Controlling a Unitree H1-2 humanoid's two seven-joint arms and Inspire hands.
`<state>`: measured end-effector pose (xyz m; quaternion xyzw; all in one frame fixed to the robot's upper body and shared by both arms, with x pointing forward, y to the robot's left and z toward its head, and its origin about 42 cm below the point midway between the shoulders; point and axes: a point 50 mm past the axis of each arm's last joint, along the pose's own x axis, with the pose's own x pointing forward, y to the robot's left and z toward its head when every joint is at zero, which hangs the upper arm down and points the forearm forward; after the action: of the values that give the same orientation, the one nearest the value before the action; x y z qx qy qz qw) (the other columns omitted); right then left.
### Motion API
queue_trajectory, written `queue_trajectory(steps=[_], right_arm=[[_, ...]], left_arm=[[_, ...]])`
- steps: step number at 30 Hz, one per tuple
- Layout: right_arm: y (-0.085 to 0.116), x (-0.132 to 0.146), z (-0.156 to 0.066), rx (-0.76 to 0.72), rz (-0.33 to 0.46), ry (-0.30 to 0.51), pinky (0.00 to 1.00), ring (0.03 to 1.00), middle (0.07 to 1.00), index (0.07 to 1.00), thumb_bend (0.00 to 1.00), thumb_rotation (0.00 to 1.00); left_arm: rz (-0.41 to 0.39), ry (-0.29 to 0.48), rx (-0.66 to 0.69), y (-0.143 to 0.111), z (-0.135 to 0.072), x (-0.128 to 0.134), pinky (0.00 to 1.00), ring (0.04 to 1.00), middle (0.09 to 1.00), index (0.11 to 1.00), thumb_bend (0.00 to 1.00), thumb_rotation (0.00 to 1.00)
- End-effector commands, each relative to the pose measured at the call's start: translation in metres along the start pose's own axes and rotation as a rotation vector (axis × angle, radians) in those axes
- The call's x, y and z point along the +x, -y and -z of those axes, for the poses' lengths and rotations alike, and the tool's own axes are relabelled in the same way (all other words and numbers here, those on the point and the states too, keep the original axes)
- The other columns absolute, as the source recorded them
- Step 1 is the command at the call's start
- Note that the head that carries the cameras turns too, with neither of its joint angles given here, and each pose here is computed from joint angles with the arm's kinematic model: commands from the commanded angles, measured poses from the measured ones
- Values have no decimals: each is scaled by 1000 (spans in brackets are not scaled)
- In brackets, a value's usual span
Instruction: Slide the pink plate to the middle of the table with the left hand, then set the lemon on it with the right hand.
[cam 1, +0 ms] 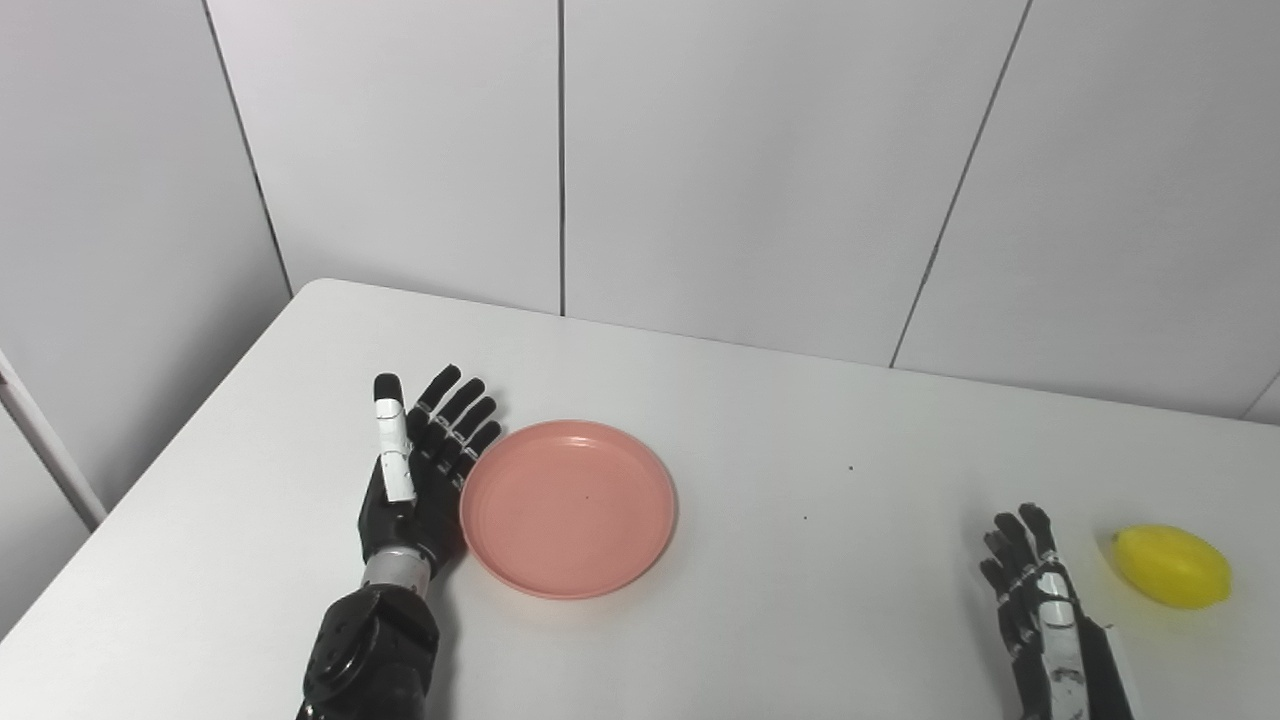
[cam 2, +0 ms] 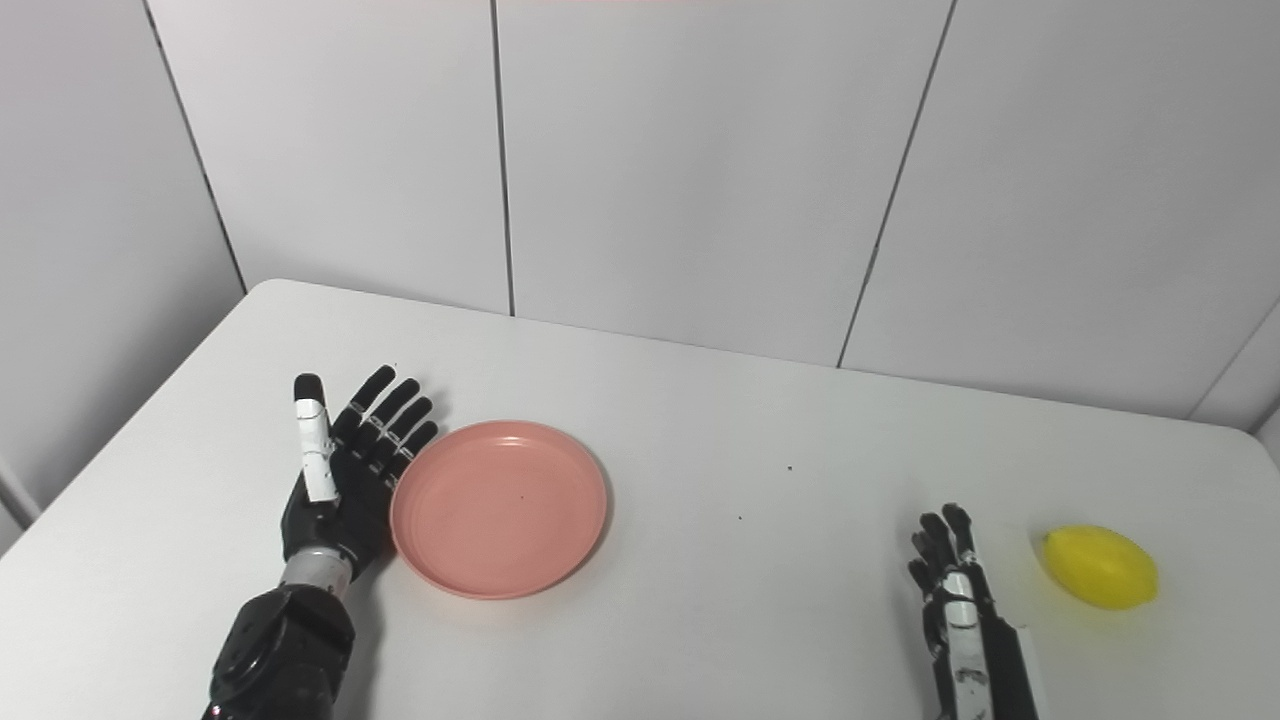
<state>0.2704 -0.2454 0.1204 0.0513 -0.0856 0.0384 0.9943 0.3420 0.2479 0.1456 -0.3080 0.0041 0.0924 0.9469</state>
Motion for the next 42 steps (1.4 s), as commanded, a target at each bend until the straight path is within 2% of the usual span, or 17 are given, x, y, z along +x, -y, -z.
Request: queue_trajectory(steps=[1,7,18,22,31,37,42], right_arm=[[-7,-3,4,15,5,-13,974,957,954,975,739,892],[-13,-3,3,9,15,-24,958,951,946,958,791,868],[-23,-1,1,15,17,-24,961,949,940,959,755,886],[-26,0,2,23,19,-22,963,948,939,958,761,877],[-36,3,1,42,33,-26,931,925,922,928,790,844],[-41,4,-1,44,30,-35,953,935,924,926,794,846],[-45,6,-1,47,28,-33,965,941,927,930,783,847]], left_arm=[[-4,-47,-11,4,10,-3,837,811,790,780,871,832],[11,-58,-9,9,15,-2,837,828,814,808,871,840],[46,-83,-2,20,26,-3,895,867,853,846,871,847],[42,-87,-3,23,29,-2,856,856,837,830,863,837],[53,-91,7,25,37,-1,936,909,877,871,862,852],[41,-93,-1,28,45,-2,901,888,871,866,870,828],[41,-90,5,31,46,-1,928,908,889,888,883,842]])
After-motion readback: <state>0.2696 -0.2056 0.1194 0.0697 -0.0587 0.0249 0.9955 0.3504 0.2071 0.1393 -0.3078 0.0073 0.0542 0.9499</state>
